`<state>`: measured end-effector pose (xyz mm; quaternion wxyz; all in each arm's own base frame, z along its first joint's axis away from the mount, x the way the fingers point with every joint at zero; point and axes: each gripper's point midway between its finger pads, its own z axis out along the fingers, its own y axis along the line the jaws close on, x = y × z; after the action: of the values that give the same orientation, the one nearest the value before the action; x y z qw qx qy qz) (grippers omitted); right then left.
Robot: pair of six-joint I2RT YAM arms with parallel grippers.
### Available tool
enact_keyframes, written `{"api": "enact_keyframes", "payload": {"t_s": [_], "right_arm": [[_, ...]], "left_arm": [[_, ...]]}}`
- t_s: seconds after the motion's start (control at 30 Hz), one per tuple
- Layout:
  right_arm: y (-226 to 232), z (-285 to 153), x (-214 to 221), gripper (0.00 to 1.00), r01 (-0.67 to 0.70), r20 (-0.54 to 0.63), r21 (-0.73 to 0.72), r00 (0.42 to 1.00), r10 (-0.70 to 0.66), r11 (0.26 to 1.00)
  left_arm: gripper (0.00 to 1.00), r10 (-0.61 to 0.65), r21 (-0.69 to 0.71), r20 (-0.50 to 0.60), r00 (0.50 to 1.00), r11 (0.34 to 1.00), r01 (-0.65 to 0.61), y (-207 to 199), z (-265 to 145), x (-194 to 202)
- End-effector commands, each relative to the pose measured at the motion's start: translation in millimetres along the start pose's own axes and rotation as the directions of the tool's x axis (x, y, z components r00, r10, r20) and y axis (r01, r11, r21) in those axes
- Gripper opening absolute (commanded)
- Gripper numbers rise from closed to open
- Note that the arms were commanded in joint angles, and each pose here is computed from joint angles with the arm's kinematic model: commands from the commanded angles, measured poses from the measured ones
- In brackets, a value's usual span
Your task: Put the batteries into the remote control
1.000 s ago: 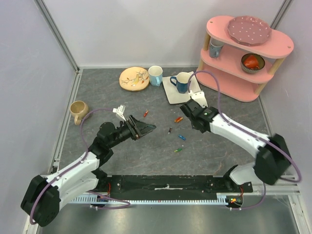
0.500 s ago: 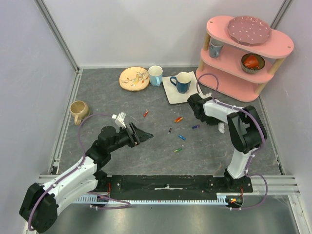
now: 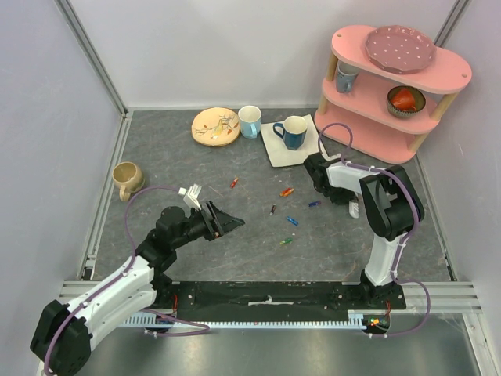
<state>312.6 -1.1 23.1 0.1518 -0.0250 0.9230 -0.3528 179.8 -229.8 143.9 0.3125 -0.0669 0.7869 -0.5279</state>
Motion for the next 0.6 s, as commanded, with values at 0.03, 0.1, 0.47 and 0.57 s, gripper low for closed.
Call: {"api": "enact_keyframes", "payload": {"t_s": [0.03, 0.1, 0.47, 0.57], "right_arm": [[21.8, -0.6, 7.4, 0.34, -0.021, -0.03, -0.123, 0.999, 0.017, 0.992], [23.4, -4.7, 6.0, 0.4, -0.035, -0.028, -0.149, 0.999, 0.031, 0.988], [8.5, -50.2, -28.4, 0.62, -0.176, 0.055, -0.28, 0.979, 0.199, 0.944], [-11.5, -88.9, -45.2, 0.63, -0.233, 0.133, -0.365, 0.945, 0.298, 0.901]], "left_arm": [[0.7, 0.051, 0.02, -0.008, 0.999, 0.999, -0.051, -3.0, -0.2, 0.3], [0.7, 0.052, 0.021, -0.008, 0.999, 0.998, -0.051, -3.3, -0.1, 0.1], [0.75, 0.064, 0.003, -0.007, 0.998, 0.998, -0.064, -2.3, -1.4, -1.2], [0.83, 0.083, -0.052, 0.007, 0.997, 0.995, -0.083, 0.8, -2.4, -8.3]]}}
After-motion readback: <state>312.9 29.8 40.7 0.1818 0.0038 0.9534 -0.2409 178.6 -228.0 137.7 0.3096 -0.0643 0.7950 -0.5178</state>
